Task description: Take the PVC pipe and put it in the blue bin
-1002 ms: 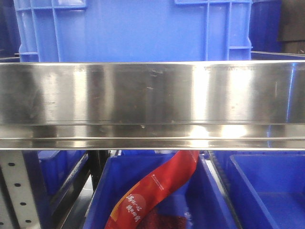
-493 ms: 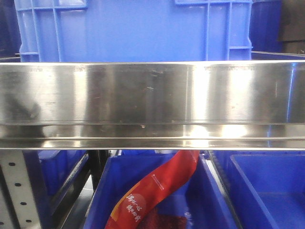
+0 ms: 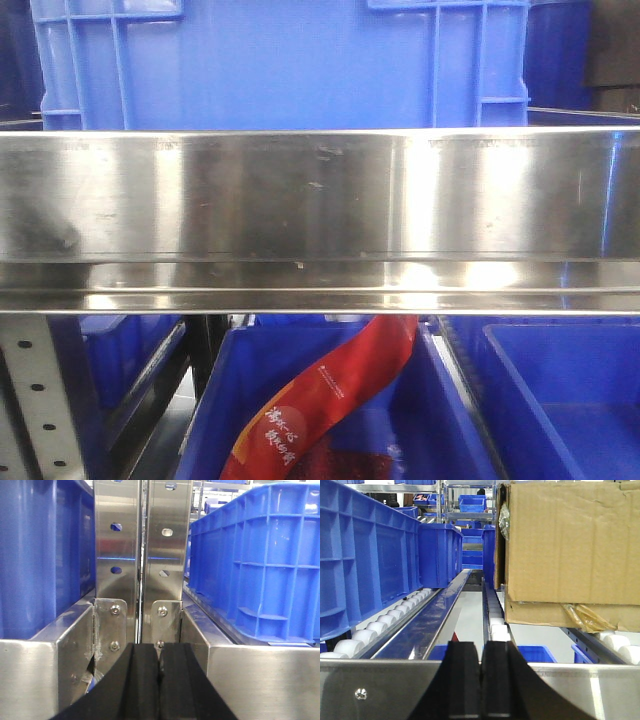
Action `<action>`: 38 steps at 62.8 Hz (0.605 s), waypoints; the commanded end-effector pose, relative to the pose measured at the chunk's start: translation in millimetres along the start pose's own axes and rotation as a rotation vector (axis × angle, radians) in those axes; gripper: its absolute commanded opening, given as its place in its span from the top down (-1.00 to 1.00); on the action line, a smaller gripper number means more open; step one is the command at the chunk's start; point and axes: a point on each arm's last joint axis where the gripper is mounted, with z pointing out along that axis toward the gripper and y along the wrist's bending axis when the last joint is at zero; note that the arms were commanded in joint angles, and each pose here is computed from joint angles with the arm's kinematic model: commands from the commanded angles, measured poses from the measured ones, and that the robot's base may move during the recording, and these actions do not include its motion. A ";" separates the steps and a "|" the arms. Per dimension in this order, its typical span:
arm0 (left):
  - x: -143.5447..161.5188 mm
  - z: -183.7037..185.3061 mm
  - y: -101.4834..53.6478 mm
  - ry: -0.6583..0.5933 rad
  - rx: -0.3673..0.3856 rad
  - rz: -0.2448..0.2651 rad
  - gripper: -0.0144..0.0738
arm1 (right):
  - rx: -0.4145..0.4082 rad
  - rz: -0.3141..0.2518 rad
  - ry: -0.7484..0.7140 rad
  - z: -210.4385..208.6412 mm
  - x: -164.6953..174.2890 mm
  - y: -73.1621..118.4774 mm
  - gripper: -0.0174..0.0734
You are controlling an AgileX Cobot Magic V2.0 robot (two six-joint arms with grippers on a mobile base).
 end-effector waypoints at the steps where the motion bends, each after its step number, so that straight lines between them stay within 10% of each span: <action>1: -2.1 -0.5 0.3 -0.021 -0.005 -0.008 0.92 | 0.007 -0.011 -0.019 -0.4 -1.6 -0.4 0.97; 38: -2.1 -0.5 0.3 -0.021 -0.005 -0.008 0.92 | 0.007 -0.011 -0.019 -0.4 -1.6 -0.4 0.97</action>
